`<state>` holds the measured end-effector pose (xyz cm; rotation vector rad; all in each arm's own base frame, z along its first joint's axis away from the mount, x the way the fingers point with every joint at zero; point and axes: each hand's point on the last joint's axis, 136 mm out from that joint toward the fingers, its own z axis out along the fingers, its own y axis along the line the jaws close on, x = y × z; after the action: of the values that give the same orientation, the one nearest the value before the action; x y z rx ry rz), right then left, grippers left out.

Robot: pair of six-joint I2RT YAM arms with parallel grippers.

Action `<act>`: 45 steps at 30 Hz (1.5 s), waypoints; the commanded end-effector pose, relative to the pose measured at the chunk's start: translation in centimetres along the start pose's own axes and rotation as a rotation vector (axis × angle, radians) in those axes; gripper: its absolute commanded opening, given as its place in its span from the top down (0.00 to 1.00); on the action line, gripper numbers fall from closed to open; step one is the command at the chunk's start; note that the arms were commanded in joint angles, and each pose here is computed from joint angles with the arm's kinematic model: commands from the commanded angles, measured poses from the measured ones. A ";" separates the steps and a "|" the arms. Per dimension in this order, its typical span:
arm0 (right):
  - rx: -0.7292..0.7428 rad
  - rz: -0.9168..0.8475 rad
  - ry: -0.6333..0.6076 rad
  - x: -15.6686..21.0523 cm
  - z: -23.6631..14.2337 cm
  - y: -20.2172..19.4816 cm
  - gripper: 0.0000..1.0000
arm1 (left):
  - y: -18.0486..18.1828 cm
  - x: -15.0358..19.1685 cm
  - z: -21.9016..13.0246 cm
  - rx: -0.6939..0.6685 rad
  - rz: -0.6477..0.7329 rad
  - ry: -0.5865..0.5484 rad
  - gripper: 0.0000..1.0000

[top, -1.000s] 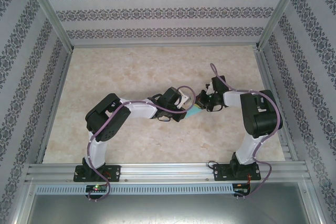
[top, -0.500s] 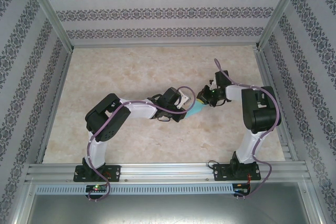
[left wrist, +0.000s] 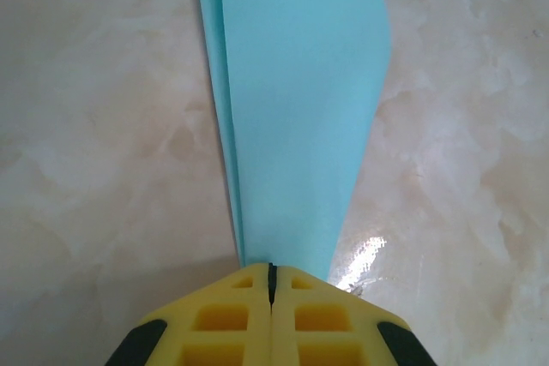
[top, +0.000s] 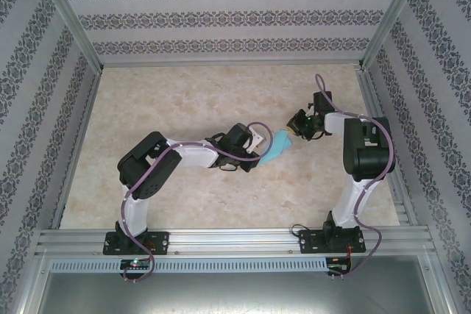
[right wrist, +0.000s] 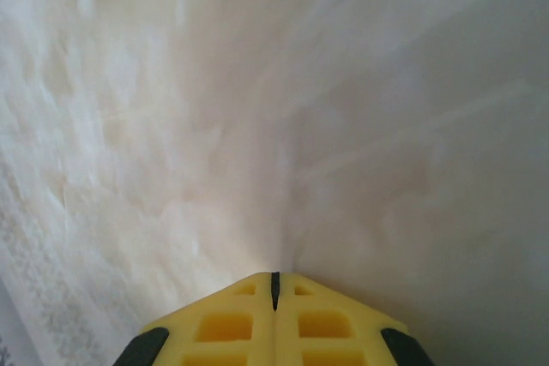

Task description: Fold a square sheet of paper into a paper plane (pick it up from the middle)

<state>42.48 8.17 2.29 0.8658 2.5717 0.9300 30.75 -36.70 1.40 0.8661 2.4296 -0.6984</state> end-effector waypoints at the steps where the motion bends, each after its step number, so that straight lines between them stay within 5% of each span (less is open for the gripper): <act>1: -0.001 -0.016 -0.050 -1.4 -0.5 0.8 1.00 | 3.6 15.3 -0.3 -0.137 -0.095 0.501 0.95; 10: -0.035 -0.114 -0.073 1.8 -5.7 3.4 1.00 | 3.2 14.0 0.2 -0.116 -0.107 0.470 0.95; 22: -0.102 -0.103 0.106 10.4 0.6 3.9 1.00 | 2.9 13.4 0.4 -0.097 -0.115 0.456 0.95; 33: 0.045 -0.158 0.053 6.8 2.3 0.4 1.00 | 3.5 14.5 0.1 -0.109 -0.118 0.479 0.95; 45: 0.022 -0.112 -0.039 1.4 1.7 0.2 1.00 | 4.1 15.8 -0.6 -0.123 -0.132 0.504 0.96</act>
<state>38.24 14.86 1.66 0.6674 2.6849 1.0729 30.73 -36.54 1.32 0.8645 2.4342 -0.7174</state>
